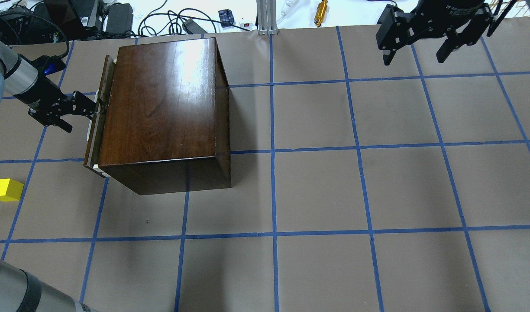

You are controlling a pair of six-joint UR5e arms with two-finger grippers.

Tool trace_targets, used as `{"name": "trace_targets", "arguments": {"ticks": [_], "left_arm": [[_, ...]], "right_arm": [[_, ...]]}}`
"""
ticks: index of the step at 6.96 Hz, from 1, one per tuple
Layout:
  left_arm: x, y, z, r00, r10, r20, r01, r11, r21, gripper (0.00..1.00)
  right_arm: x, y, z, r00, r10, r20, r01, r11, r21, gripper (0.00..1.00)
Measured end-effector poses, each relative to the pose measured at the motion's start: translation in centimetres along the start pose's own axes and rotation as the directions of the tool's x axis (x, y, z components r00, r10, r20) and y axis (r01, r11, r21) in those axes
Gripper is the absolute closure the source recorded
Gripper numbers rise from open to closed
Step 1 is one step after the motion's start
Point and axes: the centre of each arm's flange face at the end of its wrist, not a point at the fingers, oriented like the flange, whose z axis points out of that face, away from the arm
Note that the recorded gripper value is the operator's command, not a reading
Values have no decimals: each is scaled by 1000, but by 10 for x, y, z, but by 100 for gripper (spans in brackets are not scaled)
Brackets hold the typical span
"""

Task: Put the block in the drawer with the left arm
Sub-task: 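Pull the drawer open away from the cabinet with the left gripper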

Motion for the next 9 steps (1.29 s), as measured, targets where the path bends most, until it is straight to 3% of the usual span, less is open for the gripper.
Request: {"name": "trace_targets", "arguments": {"ticks": [9], "left_arm": [[-53, 10, -13, 997, -74, -7, 74, 997, 24, 0]], "right_arm": [[0, 0, 0, 1000, -1, 0, 1, 1000, 0, 0]]}}
